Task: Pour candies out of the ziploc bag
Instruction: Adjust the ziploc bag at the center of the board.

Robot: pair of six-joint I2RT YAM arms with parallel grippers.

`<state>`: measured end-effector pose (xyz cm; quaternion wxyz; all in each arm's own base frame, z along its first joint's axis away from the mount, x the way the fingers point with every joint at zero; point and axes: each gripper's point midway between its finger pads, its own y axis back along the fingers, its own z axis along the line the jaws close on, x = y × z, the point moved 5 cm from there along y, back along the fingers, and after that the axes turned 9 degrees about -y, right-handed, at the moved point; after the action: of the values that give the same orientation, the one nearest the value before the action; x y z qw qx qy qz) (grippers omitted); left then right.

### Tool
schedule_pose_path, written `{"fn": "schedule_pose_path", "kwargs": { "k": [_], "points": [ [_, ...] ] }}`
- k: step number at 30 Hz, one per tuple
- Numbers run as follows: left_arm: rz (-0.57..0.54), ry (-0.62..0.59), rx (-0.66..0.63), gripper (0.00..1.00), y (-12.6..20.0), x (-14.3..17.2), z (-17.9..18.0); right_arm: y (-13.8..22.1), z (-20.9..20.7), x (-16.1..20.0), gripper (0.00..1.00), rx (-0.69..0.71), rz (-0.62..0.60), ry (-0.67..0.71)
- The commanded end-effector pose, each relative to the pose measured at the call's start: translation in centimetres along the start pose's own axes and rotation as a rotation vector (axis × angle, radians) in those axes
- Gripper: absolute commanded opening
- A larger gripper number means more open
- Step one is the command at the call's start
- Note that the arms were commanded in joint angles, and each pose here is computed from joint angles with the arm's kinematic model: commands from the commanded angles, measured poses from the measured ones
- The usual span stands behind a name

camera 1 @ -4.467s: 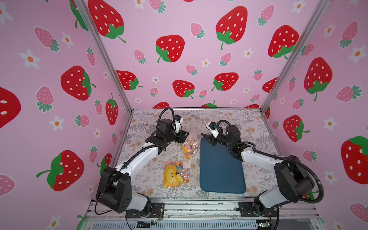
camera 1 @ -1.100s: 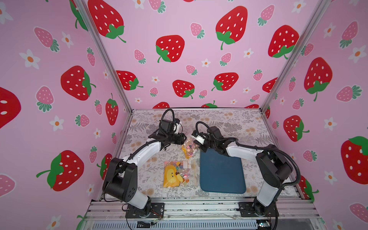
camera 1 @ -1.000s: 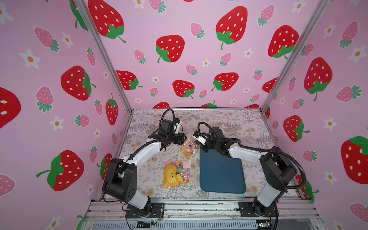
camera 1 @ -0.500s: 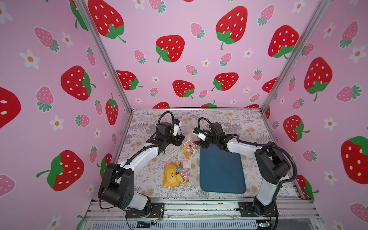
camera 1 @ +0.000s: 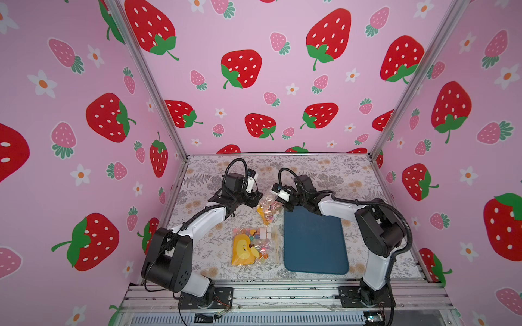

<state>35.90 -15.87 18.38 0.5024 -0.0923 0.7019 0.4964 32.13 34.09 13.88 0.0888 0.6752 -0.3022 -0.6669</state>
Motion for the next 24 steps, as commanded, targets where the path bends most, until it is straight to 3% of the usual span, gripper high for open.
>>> {"fn": "schedule_pose_path", "kwargs": {
  "k": [1, 9, 16, 24],
  "points": [
    [-0.029, -0.060, 0.051, 0.60, 0.2, -0.2, -0.5, 2.2, 1.2, -1.6, 0.00, -0.005, -0.082, 0.059],
    [-0.057, -0.124, 0.223, 0.61, 0.1, 0.1, -2.7, 3.5, 2.1, -0.5, 0.00, 0.029, -0.130, 0.115],
    [-0.115, -0.063, 0.357, 0.61, 1.3, -1.3, -4.5, 4.2, 2.0, -0.8, 0.00, 0.064, -0.156, 0.133],
    [0.046, 0.039, 0.374, 0.60, -0.1, -0.8, -5.3, 4.5, 1.8, -1.3, 0.00, 0.080, -0.164, 0.154]
  ]
}}
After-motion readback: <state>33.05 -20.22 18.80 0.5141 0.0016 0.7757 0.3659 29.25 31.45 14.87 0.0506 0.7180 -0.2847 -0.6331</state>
